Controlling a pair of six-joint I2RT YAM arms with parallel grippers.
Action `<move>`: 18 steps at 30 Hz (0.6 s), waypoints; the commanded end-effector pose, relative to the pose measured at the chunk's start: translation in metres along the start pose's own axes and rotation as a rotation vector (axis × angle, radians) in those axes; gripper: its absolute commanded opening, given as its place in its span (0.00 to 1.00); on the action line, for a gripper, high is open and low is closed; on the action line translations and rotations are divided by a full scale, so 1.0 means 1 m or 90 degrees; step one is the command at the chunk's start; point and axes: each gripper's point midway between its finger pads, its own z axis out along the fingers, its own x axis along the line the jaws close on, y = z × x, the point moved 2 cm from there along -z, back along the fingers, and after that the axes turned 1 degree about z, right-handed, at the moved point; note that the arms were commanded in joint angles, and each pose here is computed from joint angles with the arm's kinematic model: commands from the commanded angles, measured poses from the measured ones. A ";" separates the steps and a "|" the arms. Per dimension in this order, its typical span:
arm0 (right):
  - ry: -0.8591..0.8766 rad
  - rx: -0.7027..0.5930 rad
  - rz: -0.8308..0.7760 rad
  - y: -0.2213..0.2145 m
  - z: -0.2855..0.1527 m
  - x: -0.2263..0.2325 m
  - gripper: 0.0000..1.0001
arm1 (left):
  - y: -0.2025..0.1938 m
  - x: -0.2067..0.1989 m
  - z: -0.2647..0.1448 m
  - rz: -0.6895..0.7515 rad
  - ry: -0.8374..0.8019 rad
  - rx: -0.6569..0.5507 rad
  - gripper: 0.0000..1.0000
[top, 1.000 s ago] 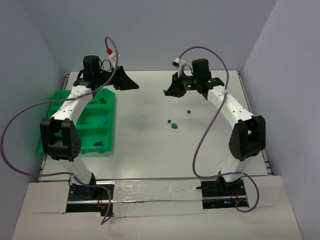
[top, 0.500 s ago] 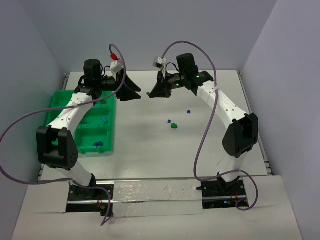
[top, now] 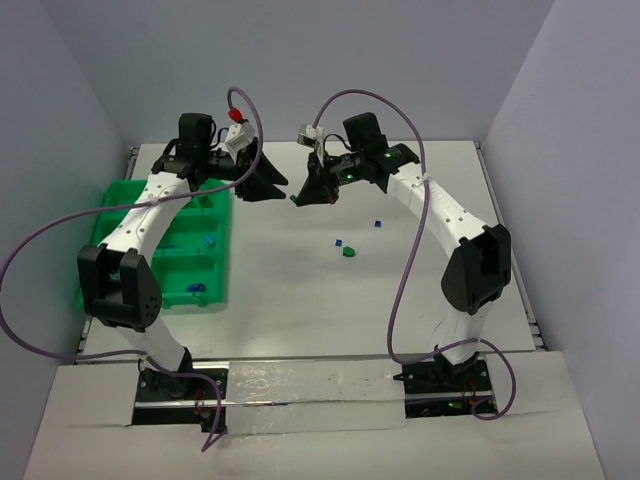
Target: Sort the legos into containers by color
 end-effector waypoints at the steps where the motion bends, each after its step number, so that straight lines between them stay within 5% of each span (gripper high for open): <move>1: -0.001 -0.020 -0.072 0.024 -0.003 0.012 0.00 | 0.002 -0.005 0.006 0.004 -0.032 0.012 0.51; 18: 0.001 -0.033 -0.062 0.031 -0.003 0.014 0.00 | -0.009 0.005 0.011 -0.023 -0.004 0.057 0.45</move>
